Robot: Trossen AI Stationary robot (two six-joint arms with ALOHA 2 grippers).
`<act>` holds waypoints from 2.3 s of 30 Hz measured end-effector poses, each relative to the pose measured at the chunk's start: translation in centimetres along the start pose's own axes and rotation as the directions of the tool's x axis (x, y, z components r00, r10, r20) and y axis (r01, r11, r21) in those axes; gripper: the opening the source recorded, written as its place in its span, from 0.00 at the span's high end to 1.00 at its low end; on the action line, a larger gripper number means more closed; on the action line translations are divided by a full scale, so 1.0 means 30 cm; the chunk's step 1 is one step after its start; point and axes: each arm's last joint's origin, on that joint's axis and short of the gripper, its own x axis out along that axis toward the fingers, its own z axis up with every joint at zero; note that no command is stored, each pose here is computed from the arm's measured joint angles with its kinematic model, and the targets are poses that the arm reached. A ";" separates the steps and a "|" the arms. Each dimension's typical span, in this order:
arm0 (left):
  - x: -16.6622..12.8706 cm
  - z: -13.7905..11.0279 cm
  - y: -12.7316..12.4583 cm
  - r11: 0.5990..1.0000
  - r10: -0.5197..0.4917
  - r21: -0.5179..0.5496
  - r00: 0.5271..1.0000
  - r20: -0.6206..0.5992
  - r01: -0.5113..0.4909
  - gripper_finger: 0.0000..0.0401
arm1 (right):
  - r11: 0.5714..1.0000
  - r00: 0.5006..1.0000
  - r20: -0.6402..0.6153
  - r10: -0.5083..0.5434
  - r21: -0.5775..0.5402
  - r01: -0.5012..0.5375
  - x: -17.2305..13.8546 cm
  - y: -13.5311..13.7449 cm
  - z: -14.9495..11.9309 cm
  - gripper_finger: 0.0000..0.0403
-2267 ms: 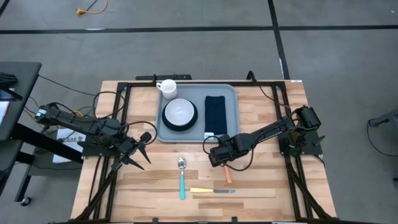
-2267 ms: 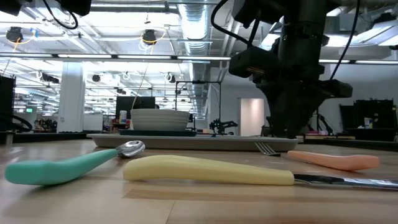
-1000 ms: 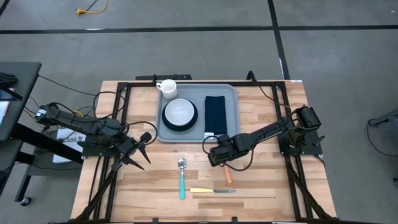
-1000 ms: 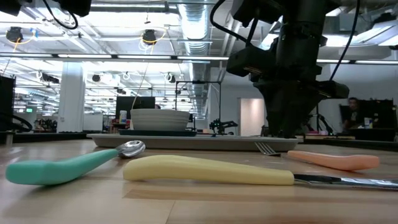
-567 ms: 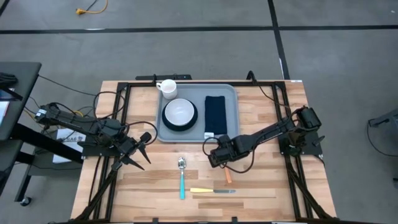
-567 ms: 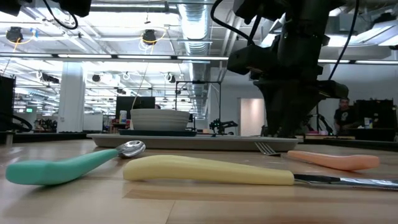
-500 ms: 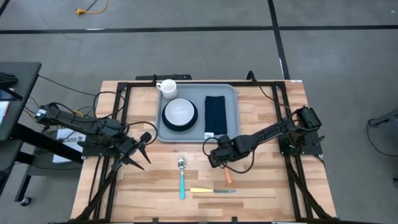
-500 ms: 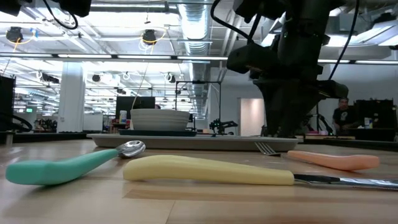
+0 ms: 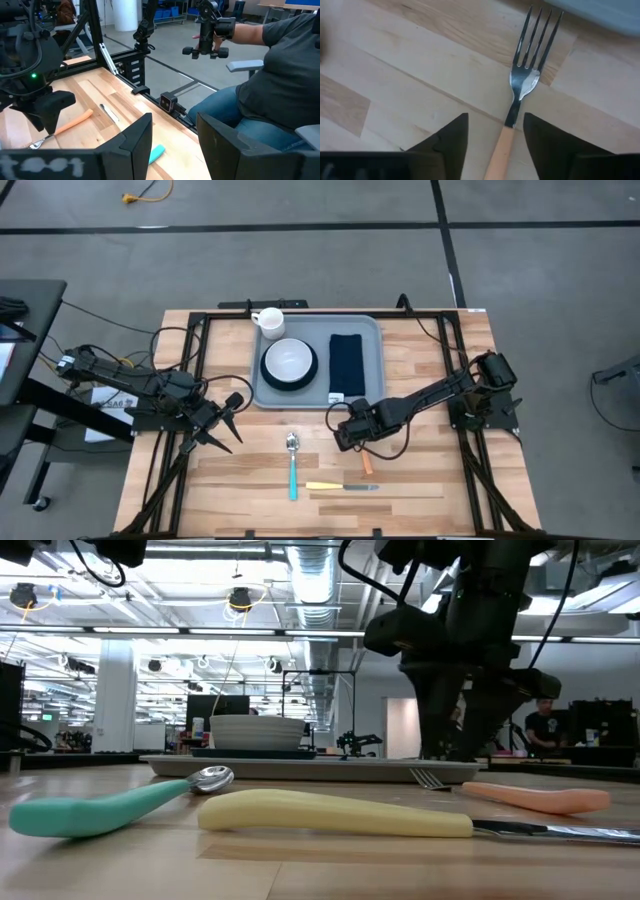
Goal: Set up tray
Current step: Put the orange fork on the blue napkin
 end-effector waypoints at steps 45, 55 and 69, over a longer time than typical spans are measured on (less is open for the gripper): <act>0.001 -0.003 0.000 1.000 -0.001 -0.002 1.000 -0.008 0.001 0.64 | 0.994 0.991 -0.073 -0.111 0.015 0.112 0.122 -0.015 0.010 0.91; 0.000 -0.003 0.000 1.000 0.000 0.001 1.000 -0.008 0.000 0.64 | 0.994 0.992 -0.069 -0.110 0.021 0.111 0.122 -0.015 0.013 0.95; 0.000 -0.006 0.000 1.000 -0.001 -0.003 1.000 -0.015 0.001 0.64 | 0.999 0.996 -0.091 0.005 0.040 -0.002 0.025 0.103 0.047 0.97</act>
